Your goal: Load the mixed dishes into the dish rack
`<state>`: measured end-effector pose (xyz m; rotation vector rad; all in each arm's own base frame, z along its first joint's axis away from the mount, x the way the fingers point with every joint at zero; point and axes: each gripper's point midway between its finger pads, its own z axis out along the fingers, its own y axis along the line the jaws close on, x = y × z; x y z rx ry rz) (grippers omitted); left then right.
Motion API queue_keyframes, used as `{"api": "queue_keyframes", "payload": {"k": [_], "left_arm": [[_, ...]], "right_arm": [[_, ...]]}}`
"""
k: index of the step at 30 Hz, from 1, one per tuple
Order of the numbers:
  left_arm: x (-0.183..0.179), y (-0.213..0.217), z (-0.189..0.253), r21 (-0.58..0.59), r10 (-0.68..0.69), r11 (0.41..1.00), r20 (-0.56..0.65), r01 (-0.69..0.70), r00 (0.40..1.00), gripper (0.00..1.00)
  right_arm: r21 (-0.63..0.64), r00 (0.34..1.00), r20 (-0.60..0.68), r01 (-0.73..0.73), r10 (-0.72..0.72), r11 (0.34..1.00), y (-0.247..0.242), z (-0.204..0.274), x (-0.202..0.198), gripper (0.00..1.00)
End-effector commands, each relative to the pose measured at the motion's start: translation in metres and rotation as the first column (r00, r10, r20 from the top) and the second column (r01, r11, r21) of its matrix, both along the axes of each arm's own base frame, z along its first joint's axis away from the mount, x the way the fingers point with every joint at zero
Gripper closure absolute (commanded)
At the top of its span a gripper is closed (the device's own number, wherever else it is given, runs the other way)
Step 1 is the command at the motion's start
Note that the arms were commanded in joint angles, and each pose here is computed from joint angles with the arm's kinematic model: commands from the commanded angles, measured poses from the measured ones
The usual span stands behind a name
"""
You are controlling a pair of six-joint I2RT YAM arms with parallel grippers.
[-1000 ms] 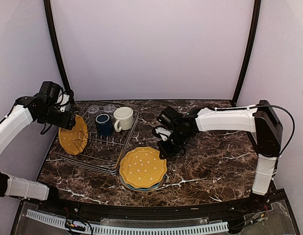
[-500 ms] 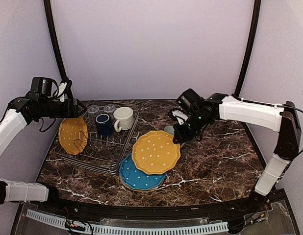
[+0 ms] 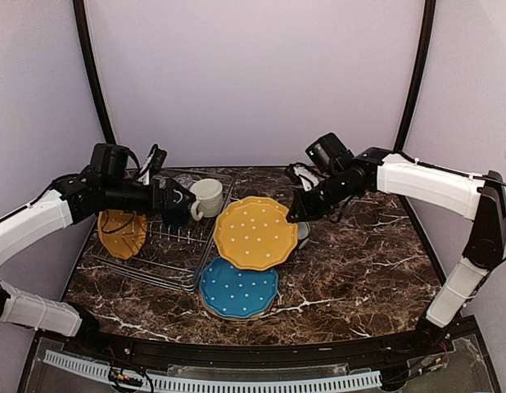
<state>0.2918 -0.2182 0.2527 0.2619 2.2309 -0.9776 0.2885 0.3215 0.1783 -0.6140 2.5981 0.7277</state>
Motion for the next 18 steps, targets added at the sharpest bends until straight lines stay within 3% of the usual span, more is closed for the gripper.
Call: {"api": "queue_keyframes", "payload": {"k": [1,10,18], "left_arm": [[-0.011,-0.034,-0.01,-0.148,-0.083,0.987,-0.096,0.068,0.992,0.06],[-0.013,-0.068,-0.02,-0.278,-0.206,0.947,-0.152,0.158,0.967,0.06],[-0.013,-0.081,-0.035,-0.3,-0.272,0.934,-0.24,0.195,0.932,0.27]], "right_arm": [[0.262,0.992,0.124,-0.066,0.035,0.963,0.042,0.075,0.018,1.0],[0.32,0.989,0.125,-0.113,0.076,0.941,0.053,0.085,0.015,1.0],[0.337,0.988,0.126,-0.124,0.085,0.933,0.055,0.087,0.013,1.0]]}}
